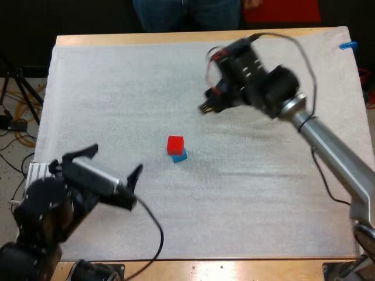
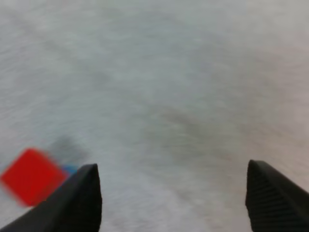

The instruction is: Stack red cube on blue cube

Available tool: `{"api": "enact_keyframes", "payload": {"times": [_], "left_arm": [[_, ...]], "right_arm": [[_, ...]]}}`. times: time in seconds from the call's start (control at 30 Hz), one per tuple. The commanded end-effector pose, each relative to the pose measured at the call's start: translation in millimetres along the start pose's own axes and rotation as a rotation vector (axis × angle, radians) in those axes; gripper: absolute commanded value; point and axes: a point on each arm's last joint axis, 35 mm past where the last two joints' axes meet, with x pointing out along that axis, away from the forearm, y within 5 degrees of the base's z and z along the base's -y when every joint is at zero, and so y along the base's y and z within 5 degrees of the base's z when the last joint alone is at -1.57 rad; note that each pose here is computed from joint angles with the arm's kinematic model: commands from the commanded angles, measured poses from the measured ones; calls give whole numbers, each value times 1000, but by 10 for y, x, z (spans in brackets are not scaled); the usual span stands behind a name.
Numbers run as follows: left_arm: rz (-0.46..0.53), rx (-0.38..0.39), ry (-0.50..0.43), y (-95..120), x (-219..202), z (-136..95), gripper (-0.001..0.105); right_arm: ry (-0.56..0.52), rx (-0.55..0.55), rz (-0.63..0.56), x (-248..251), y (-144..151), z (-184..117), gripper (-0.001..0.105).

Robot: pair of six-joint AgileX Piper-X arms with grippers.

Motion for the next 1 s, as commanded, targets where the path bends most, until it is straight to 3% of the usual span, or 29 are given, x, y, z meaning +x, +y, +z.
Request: {"api": "enact_keyframes", "payload": {"times": [0.0, 0.1, 0.3, 0.53, 0.8, 0.97], "left_arm": [[41, 14, -28, 46, 62, 70, 87], [116, 12, -41, 177, 192, 145, 87], [165, -39, -36, 450, 389, 218, 87], [218, -70, -30, 560, 397, 213, 87], [223, -73, -27, 568, 394, 209, 87], [223, -73, -27, 568, 394, 209, 87]], "right_arm": [[-11, 40, -26, -68, -183, -23, 61], [5, 98, -68, -60, -473, -124, 61], [51, 163, -144, -120, -1011, -397, 61], [53, 273, -236, -354, -1529, -697, 59], [-5, 523, -350, -898, -2083, -1153, 22], [-14, 569, -434, -1221, -2110, -1351, 20]]}}
